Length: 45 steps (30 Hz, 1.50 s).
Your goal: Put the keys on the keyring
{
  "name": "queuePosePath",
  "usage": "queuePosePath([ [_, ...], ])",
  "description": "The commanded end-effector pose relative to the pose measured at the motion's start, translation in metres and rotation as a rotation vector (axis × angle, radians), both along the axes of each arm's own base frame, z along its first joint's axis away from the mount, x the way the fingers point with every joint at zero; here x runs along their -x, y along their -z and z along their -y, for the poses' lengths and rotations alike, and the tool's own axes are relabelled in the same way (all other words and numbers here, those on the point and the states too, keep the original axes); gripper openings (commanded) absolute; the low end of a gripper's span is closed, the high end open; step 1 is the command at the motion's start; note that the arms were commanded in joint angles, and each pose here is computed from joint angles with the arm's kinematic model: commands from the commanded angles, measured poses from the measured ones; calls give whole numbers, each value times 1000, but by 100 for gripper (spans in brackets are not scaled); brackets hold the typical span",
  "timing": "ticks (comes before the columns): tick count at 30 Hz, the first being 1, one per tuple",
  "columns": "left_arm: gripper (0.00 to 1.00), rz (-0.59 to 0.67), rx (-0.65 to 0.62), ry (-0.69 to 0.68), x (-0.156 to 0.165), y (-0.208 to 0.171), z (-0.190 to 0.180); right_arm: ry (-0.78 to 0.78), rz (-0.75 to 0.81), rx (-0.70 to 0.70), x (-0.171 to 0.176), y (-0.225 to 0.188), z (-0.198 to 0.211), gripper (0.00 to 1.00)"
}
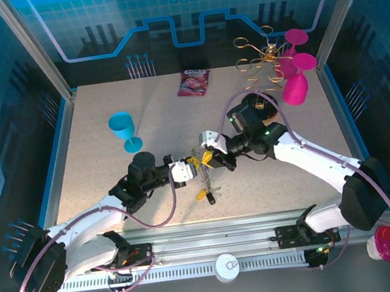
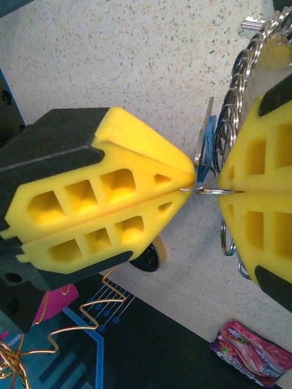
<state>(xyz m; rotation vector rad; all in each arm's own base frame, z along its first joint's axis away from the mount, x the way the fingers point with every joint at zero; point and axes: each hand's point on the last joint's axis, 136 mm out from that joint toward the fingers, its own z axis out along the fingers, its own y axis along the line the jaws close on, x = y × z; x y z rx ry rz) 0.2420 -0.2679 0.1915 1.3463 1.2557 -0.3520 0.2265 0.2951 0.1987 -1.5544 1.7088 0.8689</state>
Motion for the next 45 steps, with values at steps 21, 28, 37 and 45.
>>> queuePosePath([
  [21, 0, 85, -53, 74, 12, 3, 6, 101, -65, 30, -28, 2, 3, 0],
  [28, 0, 86, -45, 97, 15, 3, 8, 188, -60, 53, -49, 8, -2, 0],
  [37, 0, 83, -45, 142, 21, 5, 12, 270, -118, 54, -71, 16, -12, 0],
  [45, 0, 132, -70, 90, 12, 8, 7, 223, -214, 14, -66, 14, -17, 0],
])
